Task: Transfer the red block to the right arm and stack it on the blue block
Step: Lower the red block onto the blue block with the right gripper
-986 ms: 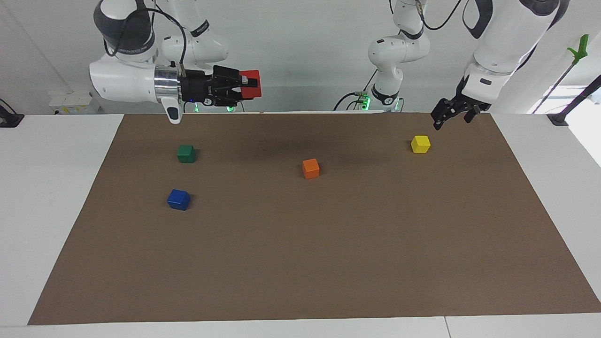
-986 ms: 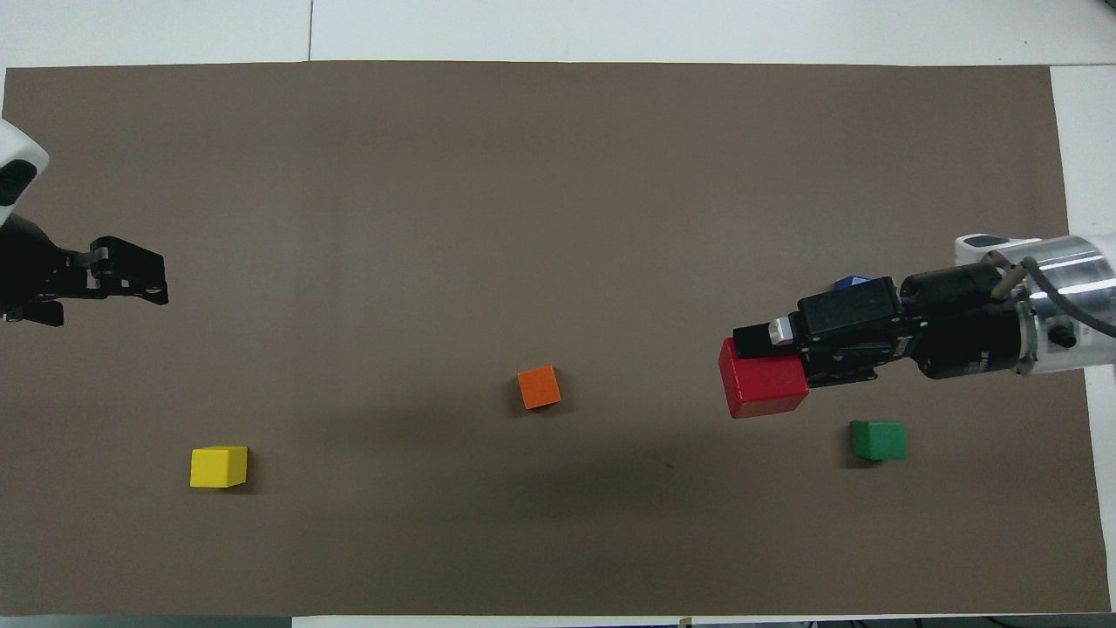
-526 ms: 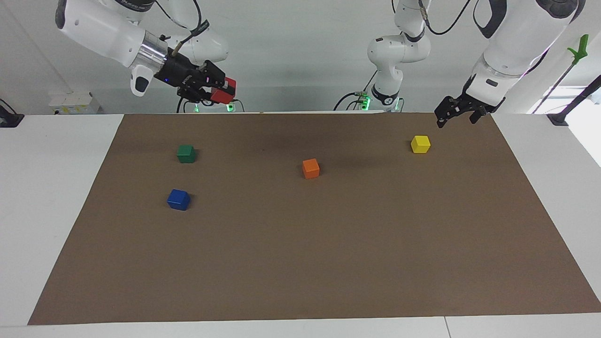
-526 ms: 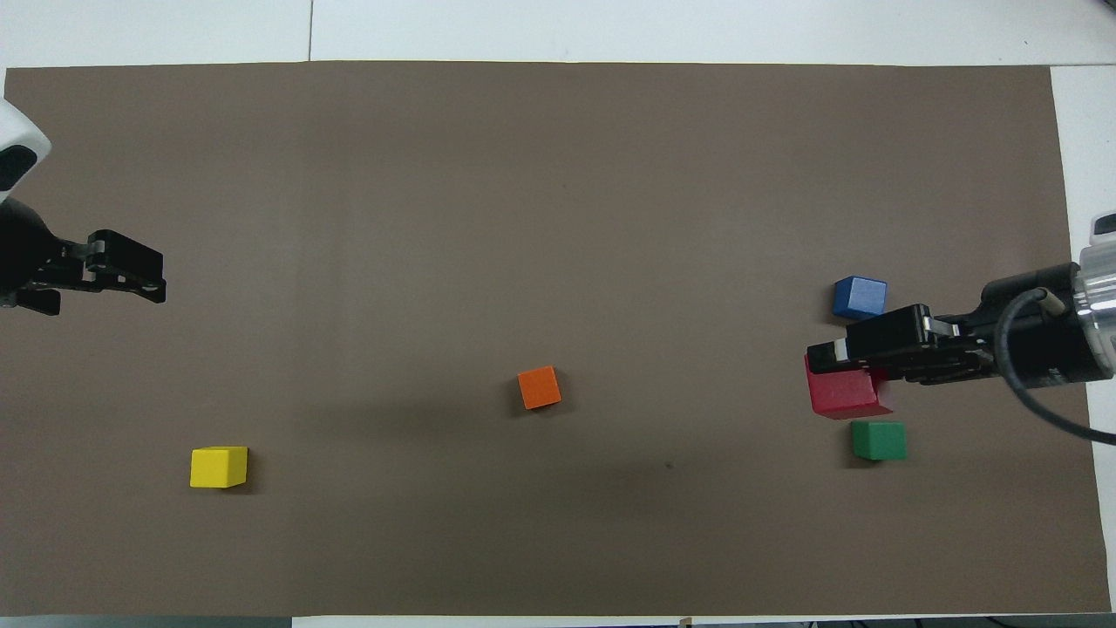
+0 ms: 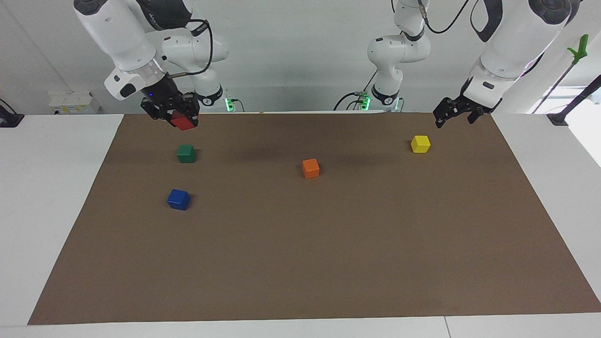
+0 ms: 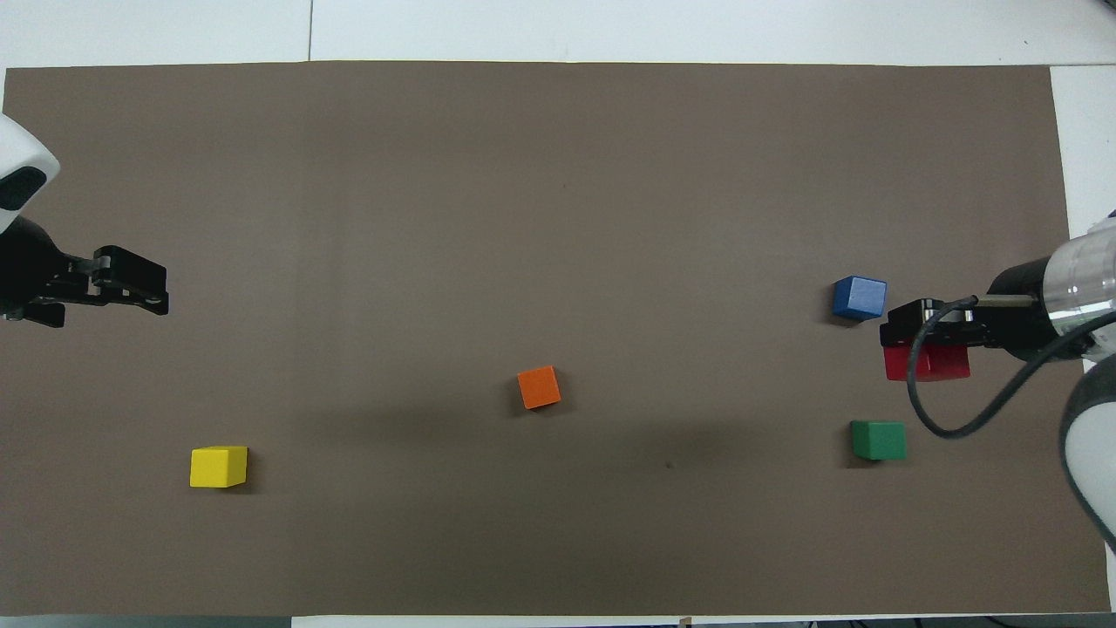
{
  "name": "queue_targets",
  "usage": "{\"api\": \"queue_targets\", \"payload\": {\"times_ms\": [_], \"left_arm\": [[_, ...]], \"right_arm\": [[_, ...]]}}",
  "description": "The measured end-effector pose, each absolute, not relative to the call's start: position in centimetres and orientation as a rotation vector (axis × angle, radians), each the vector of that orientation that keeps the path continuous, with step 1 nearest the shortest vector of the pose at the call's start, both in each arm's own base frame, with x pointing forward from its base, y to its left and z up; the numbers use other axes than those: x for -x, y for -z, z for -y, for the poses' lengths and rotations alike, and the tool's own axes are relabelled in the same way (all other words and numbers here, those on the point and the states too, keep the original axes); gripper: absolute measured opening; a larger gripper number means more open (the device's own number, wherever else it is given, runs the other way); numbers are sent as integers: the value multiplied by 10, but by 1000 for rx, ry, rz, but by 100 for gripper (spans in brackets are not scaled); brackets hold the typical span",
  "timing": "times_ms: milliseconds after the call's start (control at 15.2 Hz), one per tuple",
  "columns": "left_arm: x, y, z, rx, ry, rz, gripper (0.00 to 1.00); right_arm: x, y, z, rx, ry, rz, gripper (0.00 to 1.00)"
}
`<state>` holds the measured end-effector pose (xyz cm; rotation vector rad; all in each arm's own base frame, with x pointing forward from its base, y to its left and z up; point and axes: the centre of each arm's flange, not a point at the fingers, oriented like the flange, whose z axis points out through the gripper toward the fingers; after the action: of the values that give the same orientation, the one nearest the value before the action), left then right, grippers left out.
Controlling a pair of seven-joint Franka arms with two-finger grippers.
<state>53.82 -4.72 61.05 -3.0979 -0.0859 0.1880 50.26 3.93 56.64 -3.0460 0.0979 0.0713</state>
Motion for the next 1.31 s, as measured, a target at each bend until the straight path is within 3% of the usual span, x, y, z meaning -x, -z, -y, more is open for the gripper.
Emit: {"api": "queue_targets", "payload": {"times_ms": [657, 1315], "left_arm": [[-545, -612, 46, 3109, -104, 79, 100], [-553, -605, 49, 3117, -29, 48, 100]], "right_arm": [[-551, -434, -20, 3286, -87, -194, 60], [-574, -363, -10, 3330, -26, -439, 60]]}}
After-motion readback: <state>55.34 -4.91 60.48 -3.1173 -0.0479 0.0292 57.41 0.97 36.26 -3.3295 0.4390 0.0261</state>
